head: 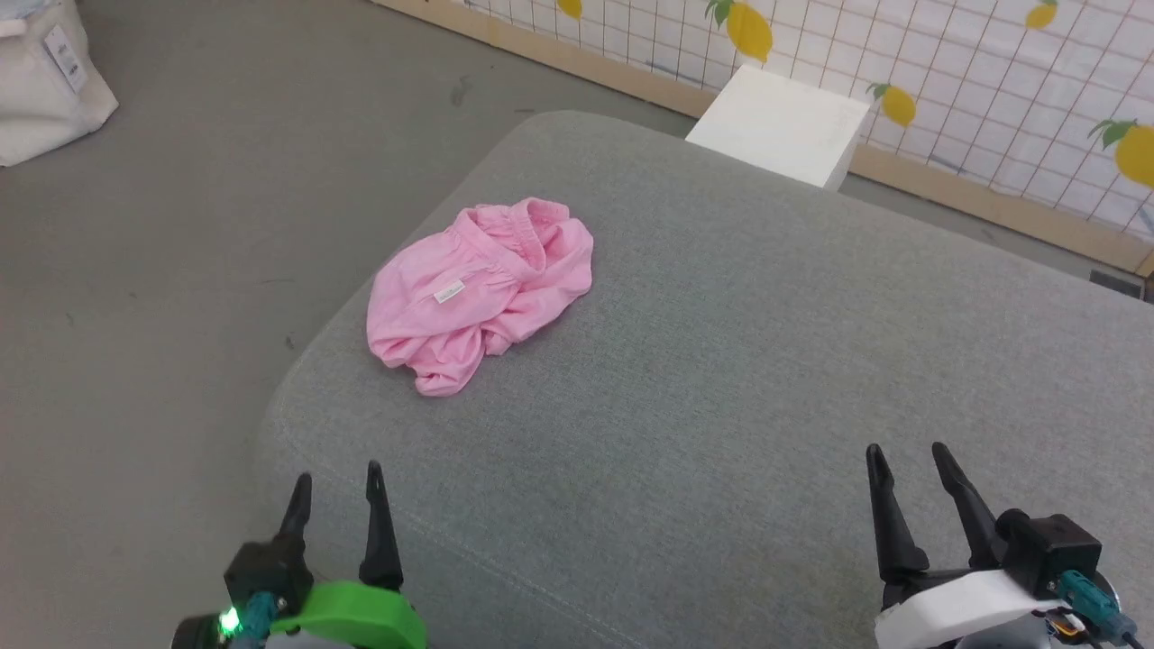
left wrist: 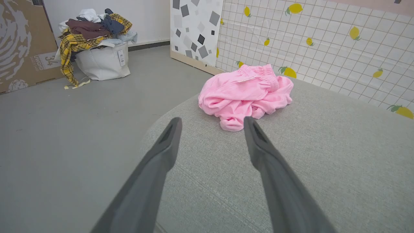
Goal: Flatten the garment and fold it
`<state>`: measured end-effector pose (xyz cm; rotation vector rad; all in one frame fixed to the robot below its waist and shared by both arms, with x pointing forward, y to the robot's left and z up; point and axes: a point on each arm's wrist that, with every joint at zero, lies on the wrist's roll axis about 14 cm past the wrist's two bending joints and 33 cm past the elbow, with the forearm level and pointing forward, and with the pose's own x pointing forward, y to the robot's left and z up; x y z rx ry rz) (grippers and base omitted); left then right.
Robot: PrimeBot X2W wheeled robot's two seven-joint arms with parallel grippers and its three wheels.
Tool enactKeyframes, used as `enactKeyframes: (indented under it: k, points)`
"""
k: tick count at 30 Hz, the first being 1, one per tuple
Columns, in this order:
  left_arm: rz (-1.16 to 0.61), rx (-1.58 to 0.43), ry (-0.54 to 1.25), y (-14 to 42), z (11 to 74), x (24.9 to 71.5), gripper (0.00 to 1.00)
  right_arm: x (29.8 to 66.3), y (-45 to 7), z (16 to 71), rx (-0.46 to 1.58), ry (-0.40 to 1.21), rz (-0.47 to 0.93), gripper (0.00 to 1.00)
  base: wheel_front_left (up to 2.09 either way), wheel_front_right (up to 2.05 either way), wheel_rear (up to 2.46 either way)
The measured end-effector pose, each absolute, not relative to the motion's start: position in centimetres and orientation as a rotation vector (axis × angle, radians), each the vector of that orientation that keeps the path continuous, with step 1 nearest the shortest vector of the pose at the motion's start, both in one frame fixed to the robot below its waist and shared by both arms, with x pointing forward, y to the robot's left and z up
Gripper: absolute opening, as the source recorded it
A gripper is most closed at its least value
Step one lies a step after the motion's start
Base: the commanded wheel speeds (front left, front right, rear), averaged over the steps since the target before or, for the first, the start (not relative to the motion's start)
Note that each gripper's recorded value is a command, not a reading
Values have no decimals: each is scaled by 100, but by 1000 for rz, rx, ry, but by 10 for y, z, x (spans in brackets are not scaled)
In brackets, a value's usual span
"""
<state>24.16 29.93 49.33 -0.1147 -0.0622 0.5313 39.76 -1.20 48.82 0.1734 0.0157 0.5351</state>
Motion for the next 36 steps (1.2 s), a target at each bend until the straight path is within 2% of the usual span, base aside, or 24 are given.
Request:
enactKeyframes:
  k: [8, 15, 20, 26, 32, 36]
  points:
    - [482, -75, -166, 317, 534, 282, 100, 405, -18, 481, 166, 36, 517, 100, 0, 0, 0]
    - [394, -150, -156, 340, 562, 348, 100, 417, -24, 474, 131, 58, 501, 100, 0, 0, 0]
    - [326, -178, 24, 357, 562, 401, 100, 433, -32, 473, 118, 57, 473, 100, 0, 0, 0]
    - [287, -292, 365, 363, 524, 445, 100, 442, -54, 451, 106, 111, 408, 100, 0, 0, 0]
    - [266, -353, 706, 340, 462, 461, 100, 448, -84, 429, 91, 161, 326, 100, 0, 0, 0]
    - [249, -364, 850, 323, 427, 465, 100, 451, -97, 415, 82, 190, 291, 100, 0, 0, 0]
